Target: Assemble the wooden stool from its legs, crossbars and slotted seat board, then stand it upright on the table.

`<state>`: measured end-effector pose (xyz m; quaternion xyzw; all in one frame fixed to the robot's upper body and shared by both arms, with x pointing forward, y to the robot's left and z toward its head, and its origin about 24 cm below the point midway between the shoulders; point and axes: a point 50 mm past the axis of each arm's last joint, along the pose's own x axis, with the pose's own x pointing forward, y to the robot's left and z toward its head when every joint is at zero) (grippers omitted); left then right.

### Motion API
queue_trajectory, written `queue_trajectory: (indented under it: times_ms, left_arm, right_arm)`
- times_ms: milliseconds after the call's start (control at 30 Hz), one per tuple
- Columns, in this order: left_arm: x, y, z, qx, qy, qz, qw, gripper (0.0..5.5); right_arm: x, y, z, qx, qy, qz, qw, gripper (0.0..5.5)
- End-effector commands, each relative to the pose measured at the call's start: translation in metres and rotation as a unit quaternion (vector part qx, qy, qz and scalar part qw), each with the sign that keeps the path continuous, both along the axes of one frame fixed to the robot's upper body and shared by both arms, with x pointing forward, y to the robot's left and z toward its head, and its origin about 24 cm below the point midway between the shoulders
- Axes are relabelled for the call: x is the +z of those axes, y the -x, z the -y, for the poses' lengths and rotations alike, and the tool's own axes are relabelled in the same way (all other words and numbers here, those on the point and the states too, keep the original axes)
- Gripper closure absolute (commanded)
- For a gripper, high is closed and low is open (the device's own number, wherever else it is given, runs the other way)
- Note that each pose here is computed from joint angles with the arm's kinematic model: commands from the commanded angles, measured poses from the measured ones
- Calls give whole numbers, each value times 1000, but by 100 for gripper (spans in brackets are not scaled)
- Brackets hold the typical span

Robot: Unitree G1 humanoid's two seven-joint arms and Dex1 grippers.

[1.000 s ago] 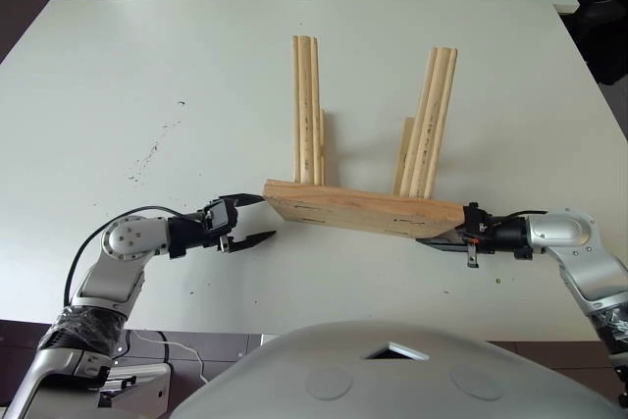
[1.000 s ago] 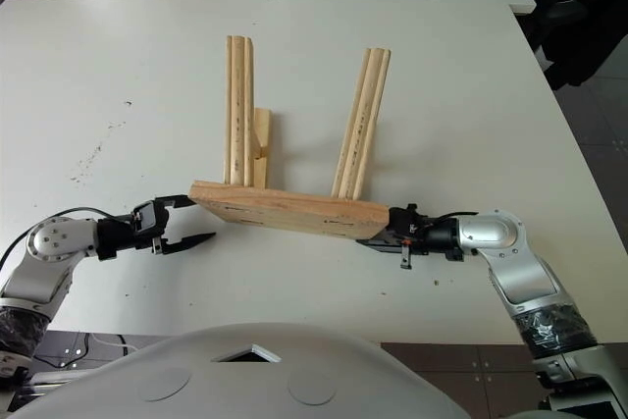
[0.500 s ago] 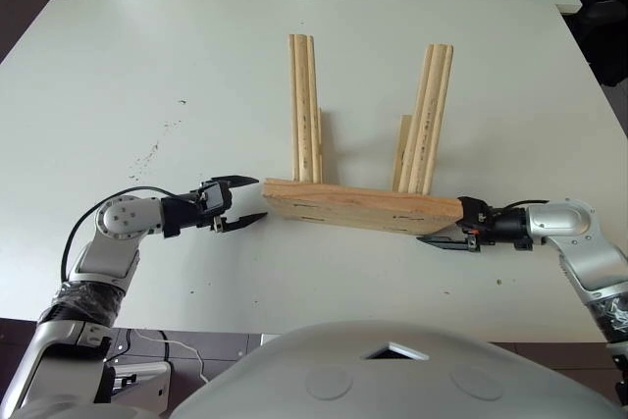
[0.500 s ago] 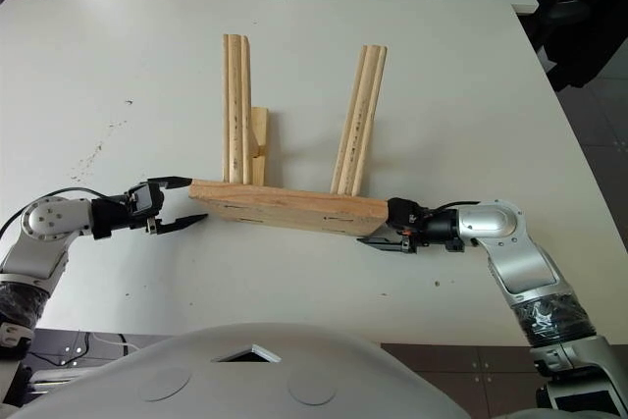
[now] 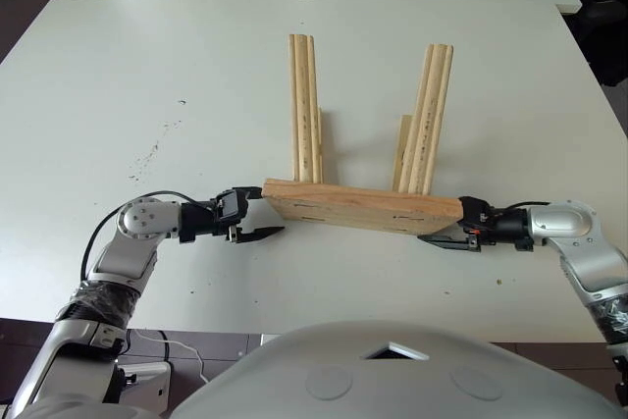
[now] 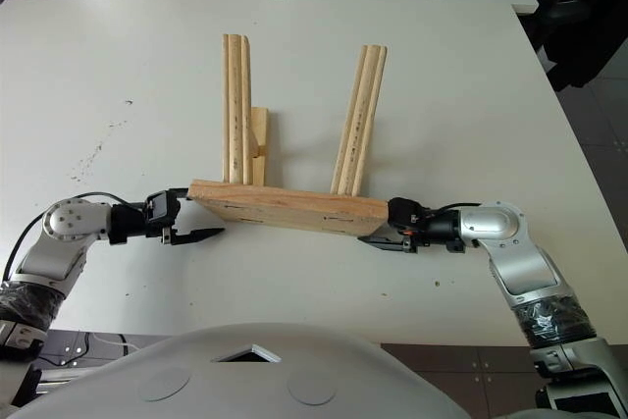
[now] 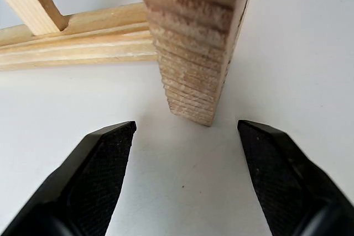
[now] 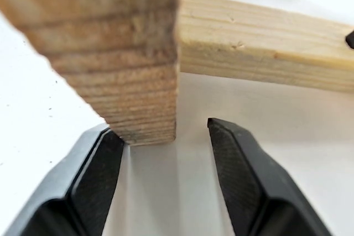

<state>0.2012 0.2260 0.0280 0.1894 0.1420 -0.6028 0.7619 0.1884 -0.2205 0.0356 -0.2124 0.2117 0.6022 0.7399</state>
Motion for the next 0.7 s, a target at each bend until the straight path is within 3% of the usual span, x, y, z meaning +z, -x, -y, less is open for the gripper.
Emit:
queue_trajectory:
  times_ms: [33,200,333,567,700]
  left_arm:
    - [-12,6,4,-2,-8,-34,999,206]
    - [-18,4,15,-16,-8,-31,999,206]
    - [-24,3,15,-26,-14,-32,999,264]
    - [-21,4,10,-32,-6,-34,999,371]
    - [-17,9,11,-27,5,-34,999,399]
  right_arm:
    - [0,-3,5,4,17,0,1000,283]
    - [-1,-4,2,17,17,-1,1000,283]
    - [-1,-5,0,20,17,-8,1000,280]
    - [-5,1,2,4,10,-21,1000,380]
    - [-3,1,2,-21,-7,-19,1000,388]
